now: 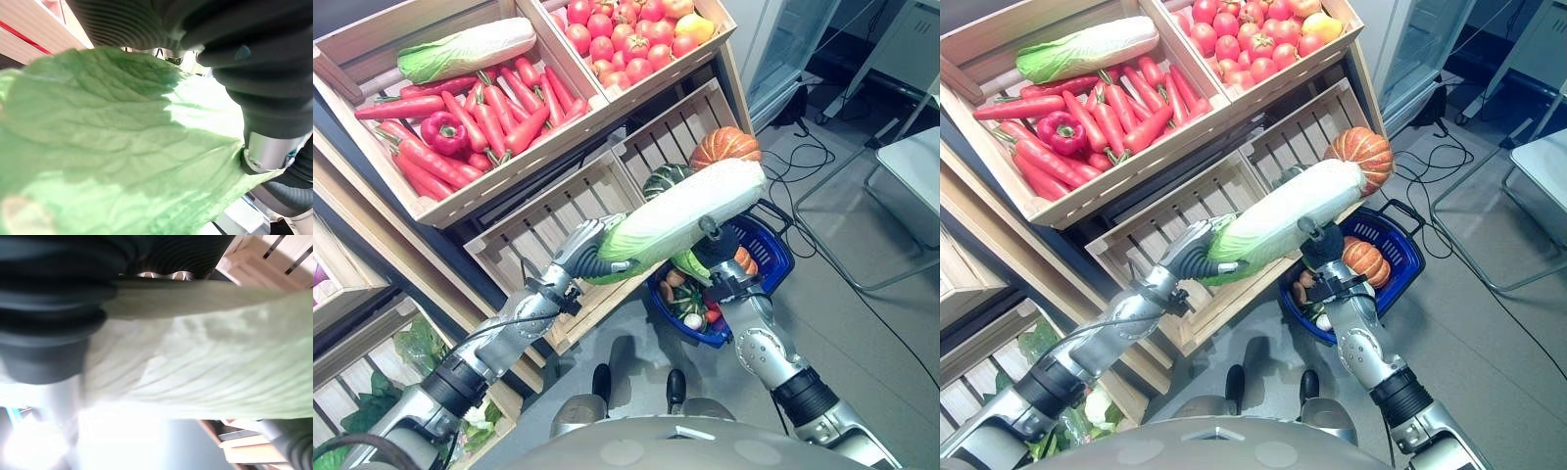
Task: Pick up fruits and vegetables into the basket
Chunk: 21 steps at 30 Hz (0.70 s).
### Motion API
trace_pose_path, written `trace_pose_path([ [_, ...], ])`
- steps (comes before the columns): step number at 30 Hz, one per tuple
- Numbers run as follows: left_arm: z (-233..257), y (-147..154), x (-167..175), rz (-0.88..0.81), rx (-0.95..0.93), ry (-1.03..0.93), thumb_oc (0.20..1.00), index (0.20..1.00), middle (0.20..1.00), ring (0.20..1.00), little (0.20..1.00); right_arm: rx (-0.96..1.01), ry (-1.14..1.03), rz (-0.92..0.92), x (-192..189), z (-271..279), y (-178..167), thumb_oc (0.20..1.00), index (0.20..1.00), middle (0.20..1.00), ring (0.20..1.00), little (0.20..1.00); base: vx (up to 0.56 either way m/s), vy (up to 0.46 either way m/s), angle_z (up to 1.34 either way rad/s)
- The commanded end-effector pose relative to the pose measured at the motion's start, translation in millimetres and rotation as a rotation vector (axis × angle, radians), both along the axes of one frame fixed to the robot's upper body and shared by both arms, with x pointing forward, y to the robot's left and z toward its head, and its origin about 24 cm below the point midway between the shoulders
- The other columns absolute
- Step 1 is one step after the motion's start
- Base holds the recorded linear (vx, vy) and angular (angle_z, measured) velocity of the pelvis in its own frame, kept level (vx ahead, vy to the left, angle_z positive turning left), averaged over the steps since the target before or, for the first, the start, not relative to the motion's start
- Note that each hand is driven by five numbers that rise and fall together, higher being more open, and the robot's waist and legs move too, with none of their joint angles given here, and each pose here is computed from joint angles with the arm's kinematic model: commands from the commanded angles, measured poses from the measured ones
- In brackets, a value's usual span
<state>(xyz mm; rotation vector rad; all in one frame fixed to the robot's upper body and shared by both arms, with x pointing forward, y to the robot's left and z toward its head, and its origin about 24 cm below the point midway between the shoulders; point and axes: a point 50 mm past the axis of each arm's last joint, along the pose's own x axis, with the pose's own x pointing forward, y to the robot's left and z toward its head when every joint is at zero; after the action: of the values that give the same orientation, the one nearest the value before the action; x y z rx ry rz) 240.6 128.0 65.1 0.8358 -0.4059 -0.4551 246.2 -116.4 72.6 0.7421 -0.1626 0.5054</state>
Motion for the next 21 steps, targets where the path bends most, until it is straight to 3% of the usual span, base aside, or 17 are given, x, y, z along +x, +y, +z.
trace_pose_path([
  [1,10.9,-13.4,-3.1,-0.116,0.062,-0.067,0.200,0.200,0.200,0.200,0.200,0.165,-0.183,0.026,-3.9,38.6,10.6,0.200,0.200,0.200,0.200,0.200,0.00,0.000,0.00],
  [10,5.9,-12.5,-1.2,-0.109,0.103,-0.009,0.200,0.200,0.200,0.200,0.200,0.183,-0.194,0.041,-4.8,41.9,13.4,0.200,0.200,0.200,0.200,0.200,0.00,0.001,-0.01],
  [17,-2.2,2.5,5.4,0.025,0.122,0.022,0.200,0.200,0.200,0.200,0.200,0.157,-0.148,0.002,-4.1,35.5,10.2,0.200,0.200,0.200,0.200,0.200,0.00,0.000,0.00],
  [18,-2.5,3.4,5.7,0.034,0.120,0.022,0.398,0.398,0.398,0.398,0.398,0.158,-0.145,-0.001,-4.0,35.1,9.9,0.200,0.200,0.200,0.200,0.200,-0.01,0.001,-0.05],
  [19,-4.5,9.7,6.9,0.088,0.106,0.015,1.000,1.000,1.000,1.000,1.000,0.161,-0.124,-0.024,-3.5,32.0,6.8,0.200,0.200,0.200,0.200,0.200,0.00,-0.001,-0.04],
  [21,-4.4,14.7,8.5,0.133,0.096,0.006,1.000,1.000,1.000,1.000,1.000,0.161,-0.109,-0.049,-3.2,29.0,3.8,0.200,0.200,0.200,0.200,0.200,0.00,-0.002,-0.02],
])
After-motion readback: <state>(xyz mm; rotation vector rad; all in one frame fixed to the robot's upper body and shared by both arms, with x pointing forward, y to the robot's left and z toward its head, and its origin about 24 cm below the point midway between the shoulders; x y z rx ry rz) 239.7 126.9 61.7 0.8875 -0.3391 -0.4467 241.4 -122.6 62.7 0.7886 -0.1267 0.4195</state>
